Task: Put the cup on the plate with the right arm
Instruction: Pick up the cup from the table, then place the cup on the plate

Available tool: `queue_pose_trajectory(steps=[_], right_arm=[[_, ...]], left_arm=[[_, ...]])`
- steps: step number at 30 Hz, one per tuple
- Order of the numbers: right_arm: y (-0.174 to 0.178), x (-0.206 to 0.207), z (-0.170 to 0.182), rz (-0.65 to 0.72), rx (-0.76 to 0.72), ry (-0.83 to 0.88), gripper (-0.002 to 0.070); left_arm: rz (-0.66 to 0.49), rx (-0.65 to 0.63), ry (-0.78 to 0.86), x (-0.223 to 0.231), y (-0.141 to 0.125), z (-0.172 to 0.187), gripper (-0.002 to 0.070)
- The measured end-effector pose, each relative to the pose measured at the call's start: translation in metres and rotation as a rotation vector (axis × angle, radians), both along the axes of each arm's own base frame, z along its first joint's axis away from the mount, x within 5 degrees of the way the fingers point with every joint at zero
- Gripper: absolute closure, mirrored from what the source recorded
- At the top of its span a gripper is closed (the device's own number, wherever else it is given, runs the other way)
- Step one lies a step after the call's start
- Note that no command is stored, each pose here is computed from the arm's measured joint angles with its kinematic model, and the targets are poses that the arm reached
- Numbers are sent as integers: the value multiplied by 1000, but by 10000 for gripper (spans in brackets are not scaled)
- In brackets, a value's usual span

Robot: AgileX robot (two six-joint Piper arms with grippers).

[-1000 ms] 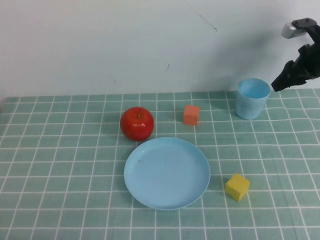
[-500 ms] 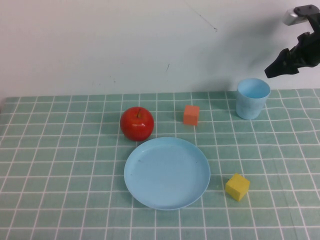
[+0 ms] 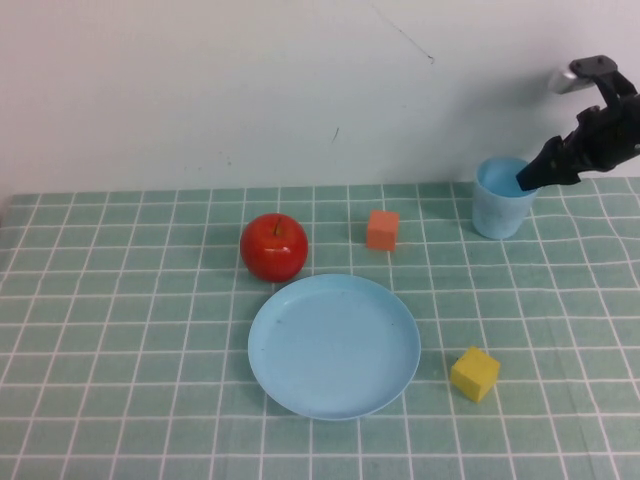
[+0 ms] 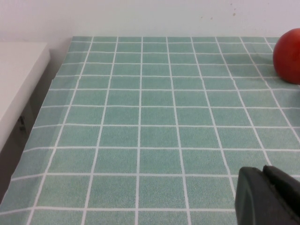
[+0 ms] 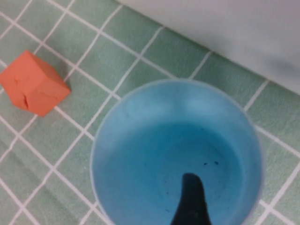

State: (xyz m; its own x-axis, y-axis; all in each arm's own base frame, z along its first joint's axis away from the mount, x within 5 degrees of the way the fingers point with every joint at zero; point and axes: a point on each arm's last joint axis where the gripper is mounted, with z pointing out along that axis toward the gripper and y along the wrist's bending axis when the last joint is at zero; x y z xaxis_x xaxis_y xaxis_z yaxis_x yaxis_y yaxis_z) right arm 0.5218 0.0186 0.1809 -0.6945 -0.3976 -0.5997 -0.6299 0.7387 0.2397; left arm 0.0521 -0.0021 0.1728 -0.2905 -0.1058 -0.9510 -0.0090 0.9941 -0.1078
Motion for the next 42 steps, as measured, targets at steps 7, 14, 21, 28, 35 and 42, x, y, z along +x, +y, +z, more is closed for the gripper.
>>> queue_pose_trajectory(steps=[7, 14, 21, 28, 35, 42], right_arm=[[1, 1, -24, 17, 4, 41, 311], [2, -2, -24, 42, 14, 66, 633], [2, -8, 8, 59, 2, 22, 651], [6, -34, 110, 39, -1, -138, 651], [57, -68, 158, 131, -101, -154, 652], [171, -110, 156, 383, -237, -143, 652]], left_arm=[[0, 0, 0, 0, 0, 0, 678], [0, 0, 0, 0, 0, 0, 678], [0, 0, 0, 0, 0, 0, 678], [0, 0, 0, 0, 0, 0, 678], [0, 0, 0, 0, 0, 0, 678], [0, 0, 0, 0, 0, 0, 678]])
